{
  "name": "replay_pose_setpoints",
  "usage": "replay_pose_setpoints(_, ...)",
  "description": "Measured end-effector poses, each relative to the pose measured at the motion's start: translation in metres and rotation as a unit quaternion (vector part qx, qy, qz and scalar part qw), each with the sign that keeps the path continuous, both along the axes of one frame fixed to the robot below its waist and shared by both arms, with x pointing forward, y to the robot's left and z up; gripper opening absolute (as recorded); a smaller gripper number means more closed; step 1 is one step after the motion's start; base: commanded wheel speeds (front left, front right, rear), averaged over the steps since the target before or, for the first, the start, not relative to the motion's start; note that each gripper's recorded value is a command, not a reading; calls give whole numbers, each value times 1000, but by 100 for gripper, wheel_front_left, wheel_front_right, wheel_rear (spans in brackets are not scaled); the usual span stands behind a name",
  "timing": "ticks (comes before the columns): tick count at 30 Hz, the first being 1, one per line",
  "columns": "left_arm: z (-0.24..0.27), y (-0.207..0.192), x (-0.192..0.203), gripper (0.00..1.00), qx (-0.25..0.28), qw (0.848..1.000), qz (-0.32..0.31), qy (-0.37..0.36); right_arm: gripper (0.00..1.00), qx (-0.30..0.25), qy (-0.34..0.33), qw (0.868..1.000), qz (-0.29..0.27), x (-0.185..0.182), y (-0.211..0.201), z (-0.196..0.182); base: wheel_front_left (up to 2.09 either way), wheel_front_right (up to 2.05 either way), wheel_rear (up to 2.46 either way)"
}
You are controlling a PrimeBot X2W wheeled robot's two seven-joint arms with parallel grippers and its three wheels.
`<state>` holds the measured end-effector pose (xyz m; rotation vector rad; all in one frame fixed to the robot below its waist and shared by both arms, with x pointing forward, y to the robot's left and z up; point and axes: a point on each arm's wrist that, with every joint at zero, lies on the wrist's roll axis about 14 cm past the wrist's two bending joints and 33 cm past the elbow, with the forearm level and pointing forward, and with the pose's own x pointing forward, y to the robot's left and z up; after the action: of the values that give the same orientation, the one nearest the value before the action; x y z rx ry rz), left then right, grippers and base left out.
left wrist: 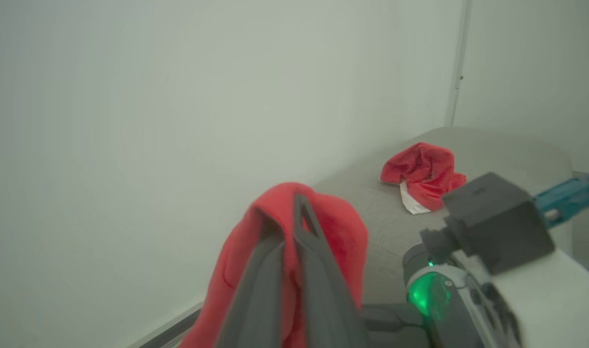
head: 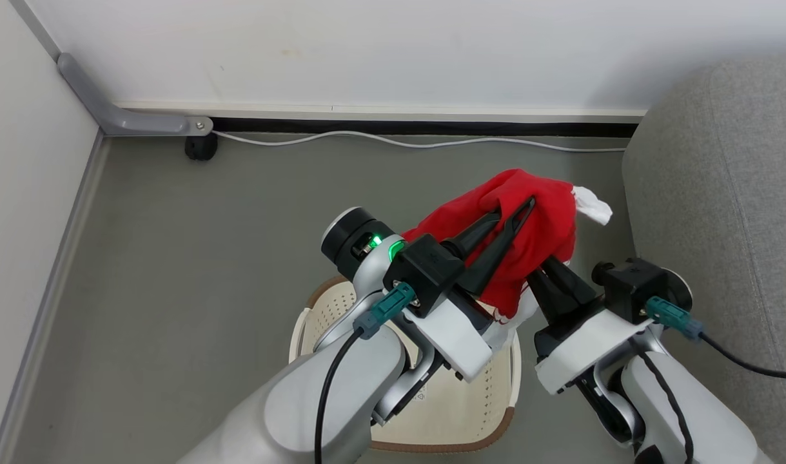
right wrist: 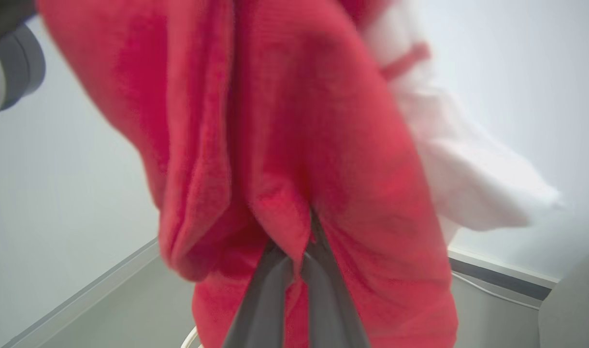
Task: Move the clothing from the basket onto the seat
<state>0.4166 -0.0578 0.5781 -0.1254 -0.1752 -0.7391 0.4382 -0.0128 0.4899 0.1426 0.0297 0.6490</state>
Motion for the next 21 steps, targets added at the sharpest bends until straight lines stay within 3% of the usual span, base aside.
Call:
replay_pose_setpoints(1, -2, 0, 1, 23, 1, 1000, 1, 2, 0, 0, -2, 1000, -3, 1, -3, 1, 0, 0, 0)
replay_pose_setpoints(3, -4, -1, 2, 100, 2, 1000, 2, 4, 0, 1, -4, 1000, -6, 2, -5, 2, 0, 0, 0)
replay_pose_setpoints(12, -25, -10, 9, 100, 11, 1000, -10, 27, 0, 29, -37, 996, -71, 18, -50, 30, 0, 0, 0)
replay_pose_setpoints(21, -34, -27, 12, 100, -2, 998, -32, 46, 0, 52, -92, 977, -186, 26, -134, 73, 0, 0, 0)
